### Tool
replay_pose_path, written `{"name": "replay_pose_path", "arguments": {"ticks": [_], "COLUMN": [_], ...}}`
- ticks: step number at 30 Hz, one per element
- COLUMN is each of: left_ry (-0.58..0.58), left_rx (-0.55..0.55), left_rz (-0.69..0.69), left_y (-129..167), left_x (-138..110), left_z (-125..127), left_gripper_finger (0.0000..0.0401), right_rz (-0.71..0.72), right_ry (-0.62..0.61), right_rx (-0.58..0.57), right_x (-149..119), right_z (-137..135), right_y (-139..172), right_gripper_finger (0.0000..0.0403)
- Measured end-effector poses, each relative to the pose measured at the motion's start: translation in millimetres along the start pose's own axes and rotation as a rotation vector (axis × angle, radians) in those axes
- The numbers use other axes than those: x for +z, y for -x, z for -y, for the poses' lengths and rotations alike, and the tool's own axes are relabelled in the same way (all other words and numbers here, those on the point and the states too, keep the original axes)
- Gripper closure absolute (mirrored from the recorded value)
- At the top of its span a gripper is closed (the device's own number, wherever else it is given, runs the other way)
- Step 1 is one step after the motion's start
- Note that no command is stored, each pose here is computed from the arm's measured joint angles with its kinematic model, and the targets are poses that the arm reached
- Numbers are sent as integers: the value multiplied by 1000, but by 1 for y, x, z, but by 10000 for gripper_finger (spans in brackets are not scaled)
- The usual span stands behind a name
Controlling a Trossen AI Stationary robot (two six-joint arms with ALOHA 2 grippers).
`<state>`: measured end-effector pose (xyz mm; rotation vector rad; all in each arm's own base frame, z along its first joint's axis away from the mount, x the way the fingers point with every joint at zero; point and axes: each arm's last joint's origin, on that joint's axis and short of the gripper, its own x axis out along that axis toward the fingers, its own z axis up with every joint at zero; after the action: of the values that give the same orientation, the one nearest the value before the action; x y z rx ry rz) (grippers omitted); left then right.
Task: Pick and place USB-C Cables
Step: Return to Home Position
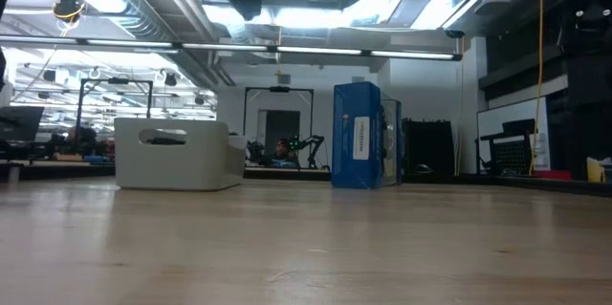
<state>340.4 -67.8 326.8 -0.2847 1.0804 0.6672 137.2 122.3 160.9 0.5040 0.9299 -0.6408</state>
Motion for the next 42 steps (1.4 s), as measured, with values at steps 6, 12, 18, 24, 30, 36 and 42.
{"name": "replay_pose_path", "arguments": {"ticks": [6,12,18,24,30,36,42], "left_ry": [-341,-375,-334,-327,-304,-297,-226], "left_rx": [92,129,-129,-377,-491,-600,-717], "left_rz": [18,-12,214,468,578,723,841], "left_y": [9,4,1,-3,-14,-33,-62], "left_x": [-31,-75,-106,-120,-135,-148,-168], "left_z": [14,-13,-55,-93,-119,-141,-161], "left_gripper_finger": [328,328,328,328,328,328,328], "right_rz": [91,382,430,519,674,797,792], "right_ry": [140,395,447,515,579,547,534], "right_rx": [36,151,174,342,770,824,843], "right_x": [0,11,28,49,65,76,82], "right_z": [-4,-22,-15,-9,13,40,56], "right_y": [0,12,26,25,10,12,12], "right_gripper_finger": [333,333,333,333,333,333,333]}}
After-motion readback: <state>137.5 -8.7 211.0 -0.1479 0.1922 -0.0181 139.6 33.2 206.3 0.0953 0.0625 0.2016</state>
